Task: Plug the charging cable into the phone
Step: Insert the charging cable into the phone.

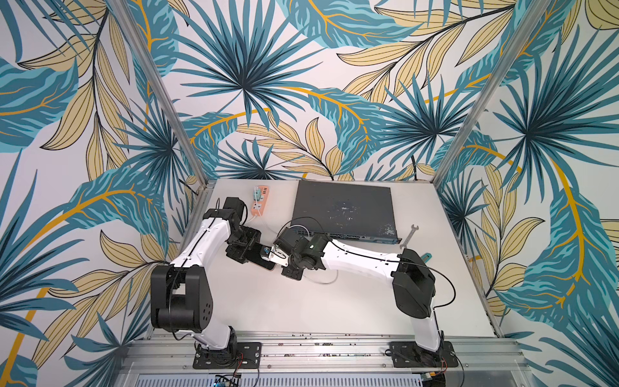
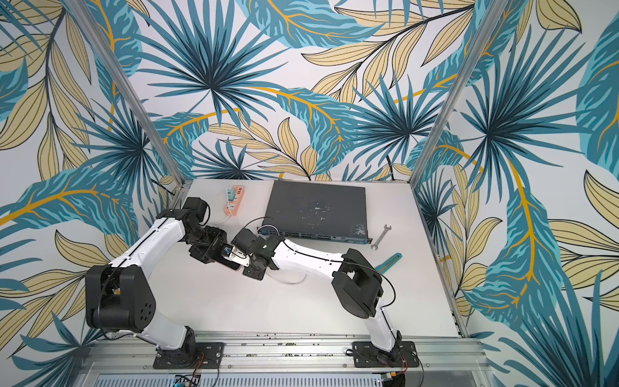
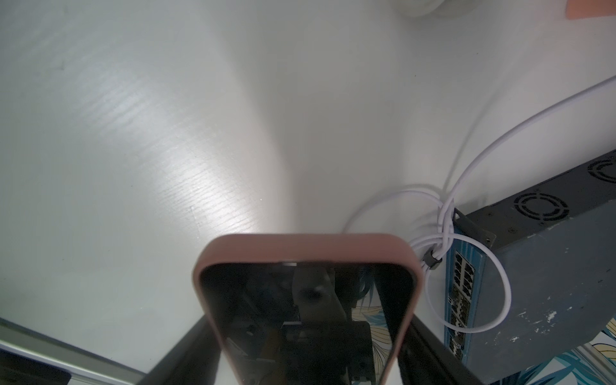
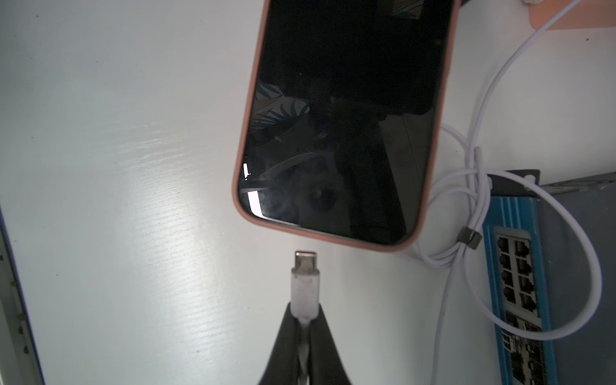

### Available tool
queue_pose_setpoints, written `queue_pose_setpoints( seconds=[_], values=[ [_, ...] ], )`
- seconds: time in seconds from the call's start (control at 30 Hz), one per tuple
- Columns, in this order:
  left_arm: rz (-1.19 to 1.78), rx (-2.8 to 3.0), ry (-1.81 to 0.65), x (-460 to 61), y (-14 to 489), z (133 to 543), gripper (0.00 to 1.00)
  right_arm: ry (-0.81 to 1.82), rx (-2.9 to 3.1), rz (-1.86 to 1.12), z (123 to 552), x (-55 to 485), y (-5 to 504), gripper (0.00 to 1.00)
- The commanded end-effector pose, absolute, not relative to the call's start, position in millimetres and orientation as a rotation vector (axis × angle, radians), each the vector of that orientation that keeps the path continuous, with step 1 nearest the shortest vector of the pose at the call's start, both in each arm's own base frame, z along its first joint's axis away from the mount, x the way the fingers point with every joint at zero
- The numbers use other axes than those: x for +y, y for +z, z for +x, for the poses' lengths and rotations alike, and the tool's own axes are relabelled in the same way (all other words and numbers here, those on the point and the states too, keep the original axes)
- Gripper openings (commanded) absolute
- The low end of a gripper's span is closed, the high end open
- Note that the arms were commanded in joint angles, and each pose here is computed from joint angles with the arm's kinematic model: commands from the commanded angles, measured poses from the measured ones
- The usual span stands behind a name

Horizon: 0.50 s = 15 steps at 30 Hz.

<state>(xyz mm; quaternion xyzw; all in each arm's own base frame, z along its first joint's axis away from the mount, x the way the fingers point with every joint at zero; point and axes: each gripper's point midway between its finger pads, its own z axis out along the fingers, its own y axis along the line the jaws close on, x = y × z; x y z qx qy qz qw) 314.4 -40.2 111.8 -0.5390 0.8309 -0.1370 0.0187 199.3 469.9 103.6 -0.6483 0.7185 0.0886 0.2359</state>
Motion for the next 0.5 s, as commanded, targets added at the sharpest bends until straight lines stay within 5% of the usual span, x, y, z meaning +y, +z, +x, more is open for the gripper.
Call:
queue_pose_setpoints(
  seconds=[0.0,0.47],
  values=[
    [-1.646,2.553,-0.494,-44.5,126.6,317.8,0.00,0.239,2.018,-1.811,192.9,467.3,83.2,0.00],
    [-1.625,2.576,-0.484,-48.2,123.4,314.7,0.00,0.222,2.009,-1.796,197.6,469.8,87.7,0.00]
  ],
)
